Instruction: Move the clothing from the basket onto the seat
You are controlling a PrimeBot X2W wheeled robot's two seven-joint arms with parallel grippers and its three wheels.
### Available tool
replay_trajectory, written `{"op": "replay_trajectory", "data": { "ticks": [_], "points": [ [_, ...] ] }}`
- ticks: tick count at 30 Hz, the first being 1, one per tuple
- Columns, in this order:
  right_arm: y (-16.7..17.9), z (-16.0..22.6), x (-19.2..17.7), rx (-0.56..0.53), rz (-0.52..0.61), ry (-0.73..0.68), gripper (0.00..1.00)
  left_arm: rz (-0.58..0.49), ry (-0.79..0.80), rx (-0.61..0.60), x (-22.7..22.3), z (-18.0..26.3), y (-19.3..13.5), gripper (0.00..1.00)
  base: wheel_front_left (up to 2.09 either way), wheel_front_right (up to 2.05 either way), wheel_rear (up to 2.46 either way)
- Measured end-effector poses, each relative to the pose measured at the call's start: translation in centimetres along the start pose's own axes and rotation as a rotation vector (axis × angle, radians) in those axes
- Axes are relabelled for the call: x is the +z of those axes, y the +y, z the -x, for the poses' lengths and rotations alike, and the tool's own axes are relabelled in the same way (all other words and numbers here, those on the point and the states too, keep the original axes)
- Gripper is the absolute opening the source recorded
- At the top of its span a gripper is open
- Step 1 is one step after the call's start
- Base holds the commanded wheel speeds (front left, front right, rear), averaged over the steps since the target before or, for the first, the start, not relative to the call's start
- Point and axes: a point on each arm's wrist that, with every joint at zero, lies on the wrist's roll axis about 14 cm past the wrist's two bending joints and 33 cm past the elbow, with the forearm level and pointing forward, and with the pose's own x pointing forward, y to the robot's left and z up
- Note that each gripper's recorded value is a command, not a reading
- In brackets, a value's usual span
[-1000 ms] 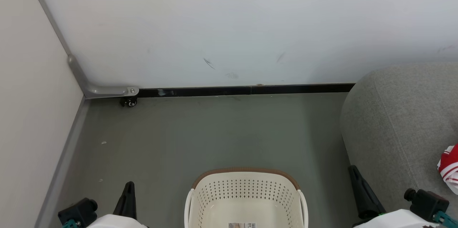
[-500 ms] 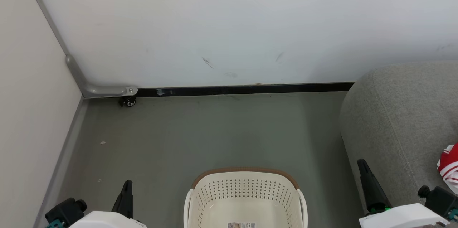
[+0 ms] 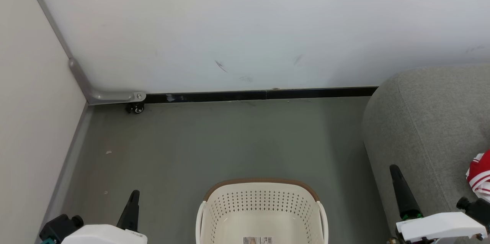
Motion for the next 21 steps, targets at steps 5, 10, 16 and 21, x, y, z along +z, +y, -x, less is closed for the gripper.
{"op": "replay_trajectory", "data": {
  "ticks": [5, 10, 16, 21],
  "points": [
    [0.1, -0.2, 0.6, 0.004, -0.070, -0.020, 0.00, 0.078, 0.003, -0.013, 0.1, -0.2, -0.2, 0.00, 0.00, 0.00, 0.00],
    [-0.2, -0.3, 0.9, -0.004, -0.144, -0.027, 0.00, 0.155, 0.004, -0.033, 0.4, -0.4, -0.6, 0.00, 0.00, 0.00, 0.00],
    [0.3, -0.9, 1.8, 0.014, -0.227, -0.053, 0.00, 0.241, 0.005, -0.048, 0.7, -0.6, -0.6, 0.00, 0.00, 0.00, 0.00],
    [0.2, -1.0, 2.0, 0.015, -0.297, -0.059, 0.00, 0.319, 0.002, -0.069, 0.9, -0.8, -0.9, 0.00, 0.00, 0.00, 0.00]
  ]
}}
